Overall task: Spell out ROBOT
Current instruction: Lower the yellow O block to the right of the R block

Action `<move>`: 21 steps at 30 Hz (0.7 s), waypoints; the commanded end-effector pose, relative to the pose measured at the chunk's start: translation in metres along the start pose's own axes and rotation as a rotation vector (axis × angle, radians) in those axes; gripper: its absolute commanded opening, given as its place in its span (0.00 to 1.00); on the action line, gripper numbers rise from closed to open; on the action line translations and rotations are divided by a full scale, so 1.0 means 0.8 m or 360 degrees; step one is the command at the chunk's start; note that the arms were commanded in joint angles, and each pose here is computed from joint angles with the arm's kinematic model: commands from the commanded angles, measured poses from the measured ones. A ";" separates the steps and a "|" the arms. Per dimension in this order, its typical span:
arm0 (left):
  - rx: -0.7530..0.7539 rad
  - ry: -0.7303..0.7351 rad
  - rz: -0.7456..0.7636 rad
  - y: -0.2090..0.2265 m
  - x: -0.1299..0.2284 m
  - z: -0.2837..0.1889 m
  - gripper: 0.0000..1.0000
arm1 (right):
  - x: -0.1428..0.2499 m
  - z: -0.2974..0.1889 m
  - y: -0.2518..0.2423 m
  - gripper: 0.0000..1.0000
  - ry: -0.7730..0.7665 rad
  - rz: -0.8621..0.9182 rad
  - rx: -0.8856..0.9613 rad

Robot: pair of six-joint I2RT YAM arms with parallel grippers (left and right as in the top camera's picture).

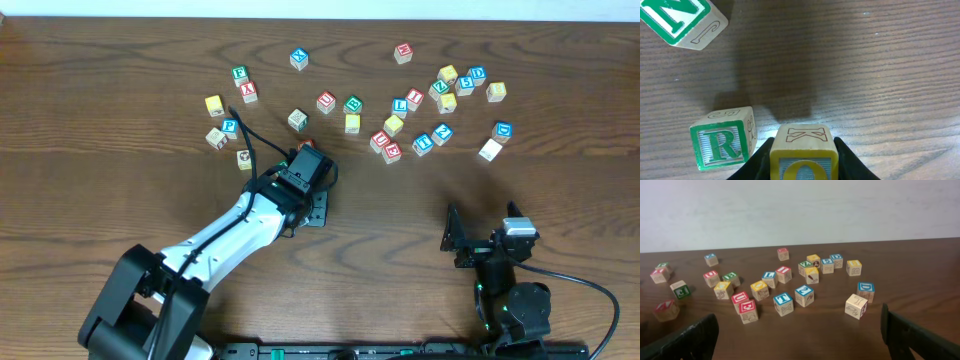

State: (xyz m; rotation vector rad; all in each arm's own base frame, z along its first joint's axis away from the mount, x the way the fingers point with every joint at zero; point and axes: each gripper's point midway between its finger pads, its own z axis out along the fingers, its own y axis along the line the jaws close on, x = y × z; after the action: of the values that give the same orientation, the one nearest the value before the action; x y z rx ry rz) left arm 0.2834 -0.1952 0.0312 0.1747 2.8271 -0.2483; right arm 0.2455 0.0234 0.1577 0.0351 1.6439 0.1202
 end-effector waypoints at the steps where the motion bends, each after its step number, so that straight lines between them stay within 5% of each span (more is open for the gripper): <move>1: -0.0036 0.0015 0.0031 0.005 0.003 0.007 0.08 | 0.002 0.000 -0.001 0.99 0.0009 -0.0021 0.0006; 21: -0.0091 0.0059 0.0033 0.012 0.010 0.027 0.08 | 0.002 0.000 -0.001 0.99 0.0009 -0.0021 0.0005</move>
State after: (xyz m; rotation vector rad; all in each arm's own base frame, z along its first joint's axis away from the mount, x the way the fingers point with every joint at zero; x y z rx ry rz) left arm 0.2825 -0.1922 0.0088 0.1754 2.8724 -0.1967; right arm 0.2455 0.0234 0.1577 0.0351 1.6439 0.1202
